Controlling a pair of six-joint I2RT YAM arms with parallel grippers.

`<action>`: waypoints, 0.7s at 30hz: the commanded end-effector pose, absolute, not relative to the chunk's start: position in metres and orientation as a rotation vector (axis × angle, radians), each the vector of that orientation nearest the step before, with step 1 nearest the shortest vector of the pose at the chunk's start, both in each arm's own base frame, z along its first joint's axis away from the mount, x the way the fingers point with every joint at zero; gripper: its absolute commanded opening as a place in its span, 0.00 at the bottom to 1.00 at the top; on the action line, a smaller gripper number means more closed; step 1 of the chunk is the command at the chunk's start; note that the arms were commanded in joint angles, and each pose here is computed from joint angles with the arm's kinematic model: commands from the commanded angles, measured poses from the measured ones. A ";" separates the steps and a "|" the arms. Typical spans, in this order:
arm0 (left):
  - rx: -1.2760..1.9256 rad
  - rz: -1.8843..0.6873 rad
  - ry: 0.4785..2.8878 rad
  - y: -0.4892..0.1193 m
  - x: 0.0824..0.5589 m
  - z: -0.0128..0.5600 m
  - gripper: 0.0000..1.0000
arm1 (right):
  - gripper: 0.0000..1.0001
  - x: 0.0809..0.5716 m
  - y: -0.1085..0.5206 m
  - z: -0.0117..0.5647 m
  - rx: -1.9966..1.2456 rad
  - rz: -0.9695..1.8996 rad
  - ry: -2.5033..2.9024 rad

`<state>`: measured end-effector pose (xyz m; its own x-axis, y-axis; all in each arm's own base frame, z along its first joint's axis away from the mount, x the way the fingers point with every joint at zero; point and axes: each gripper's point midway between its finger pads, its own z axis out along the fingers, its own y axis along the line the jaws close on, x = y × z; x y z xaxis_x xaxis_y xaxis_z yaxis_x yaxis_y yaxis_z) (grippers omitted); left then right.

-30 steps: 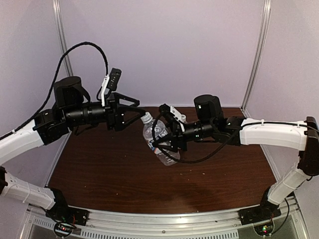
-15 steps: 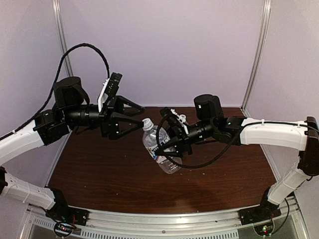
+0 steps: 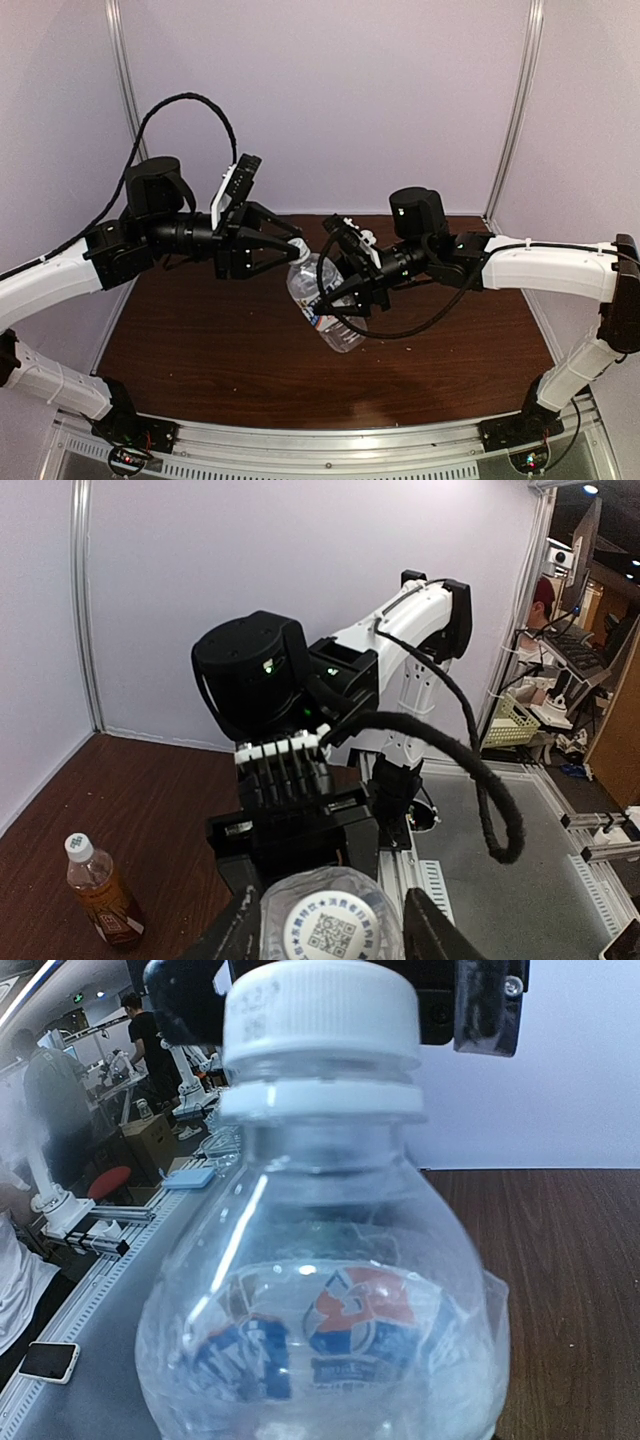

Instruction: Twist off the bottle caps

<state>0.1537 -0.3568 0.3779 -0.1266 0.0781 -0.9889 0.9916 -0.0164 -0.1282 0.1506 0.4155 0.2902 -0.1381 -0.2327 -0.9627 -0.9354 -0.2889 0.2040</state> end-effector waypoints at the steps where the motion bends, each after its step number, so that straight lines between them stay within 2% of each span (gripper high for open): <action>1: 1.234 -1.297 1.284 -0.359 0.153 0.386 0.45 | 0.47 0.150 0.418 0.306 -1.520 1.493 1.280; 8: 1.237 -1.311 1.292 -0.362 0.153 0.384 0.35 | 0.46 0.153 0.418 0.307 -1.508 1.472 1.293; 14: 1.167 -1.300 1.337 -0.362 0.163 0.387 0.24 | 0.45 0.179 0.421 0.302 -1.416 1.315 1.393; 21: 0.726 -1.181 1.625 -0.353 0.225 0.386 0.12 | 0.46 0.223 0.421 0.296 -1.250 1.072 1.530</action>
